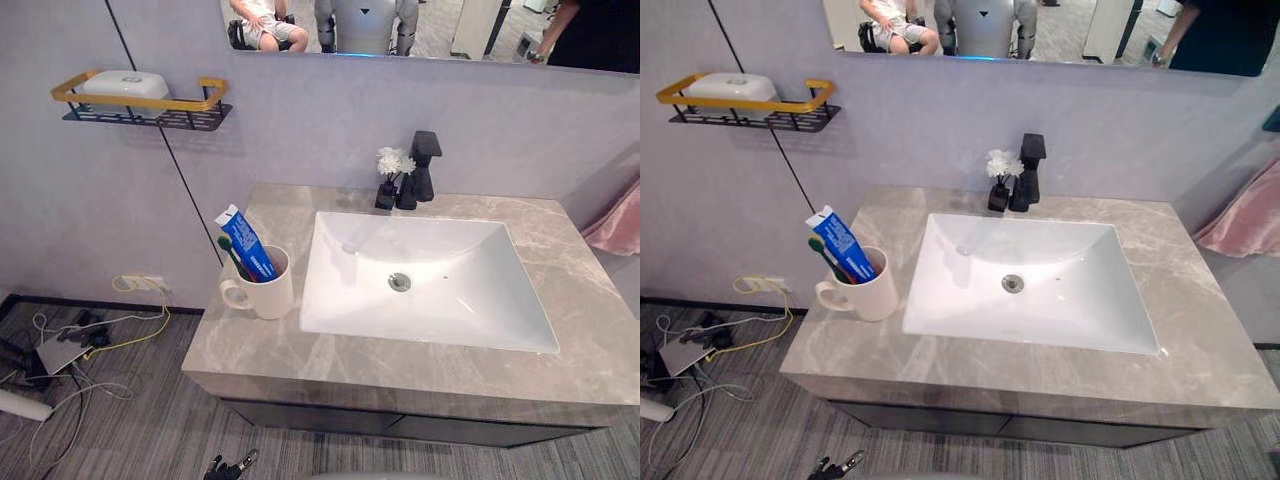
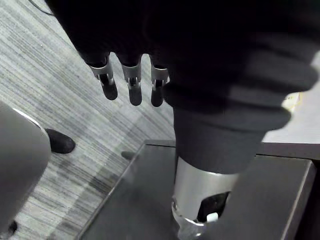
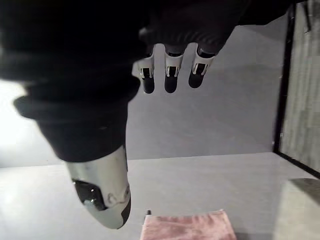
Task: Organize washtable
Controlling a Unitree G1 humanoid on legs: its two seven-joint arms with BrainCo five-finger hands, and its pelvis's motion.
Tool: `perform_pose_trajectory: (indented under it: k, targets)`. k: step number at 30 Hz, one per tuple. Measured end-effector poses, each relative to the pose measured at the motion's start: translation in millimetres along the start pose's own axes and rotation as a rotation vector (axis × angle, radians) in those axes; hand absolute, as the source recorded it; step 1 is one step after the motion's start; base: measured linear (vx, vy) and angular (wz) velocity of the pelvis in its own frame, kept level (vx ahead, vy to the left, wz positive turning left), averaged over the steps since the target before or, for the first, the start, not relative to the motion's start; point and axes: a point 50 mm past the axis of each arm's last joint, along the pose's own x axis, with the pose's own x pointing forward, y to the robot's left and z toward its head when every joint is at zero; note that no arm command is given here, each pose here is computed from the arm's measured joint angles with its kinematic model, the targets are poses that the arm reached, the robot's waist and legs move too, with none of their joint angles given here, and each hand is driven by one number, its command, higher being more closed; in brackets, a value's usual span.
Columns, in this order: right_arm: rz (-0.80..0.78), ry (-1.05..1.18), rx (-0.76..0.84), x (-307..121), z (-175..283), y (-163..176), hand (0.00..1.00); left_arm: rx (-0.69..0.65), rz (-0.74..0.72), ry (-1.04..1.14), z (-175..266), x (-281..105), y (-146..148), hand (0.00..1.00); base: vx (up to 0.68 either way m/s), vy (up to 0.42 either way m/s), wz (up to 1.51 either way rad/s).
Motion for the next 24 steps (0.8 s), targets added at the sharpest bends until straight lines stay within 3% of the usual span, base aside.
perform_pose_trajectory:
  k: [3, 6, 11, 24]
  targets:
    - [0.036, 0.091, 0.001, -9.5, -19.3, 9.2, 0.00, 0.002, -0.026, -0.004, 1.9, 0.6, -10.2, 0.00, -0.01, -0.030, -0.07]
    - [0.096, 0.308, -0.058, -28.6, -67.4, 16.4, 0.00, 0.036, -0.062, -0.010, 4.7, 1.2, -20.2, 0.00, -0.01, -0.045, -0.19]
    - [0.149, 0.619, -0.141, -58.7, -125.3, -0.5, 0.00, 0.064, -0.082, 0.002, 1.6, 0.8, -24.1, 0.00, 0.00, -0.032, -0.06]
    - [0.177, 1.020, -0.297, -115.1, -180.7, -43.2, 0.00, 0.080, -0.053, 0.027, -4.7, 0.9, -11.2, 0.00, 0.00, -0.012, 0.03]
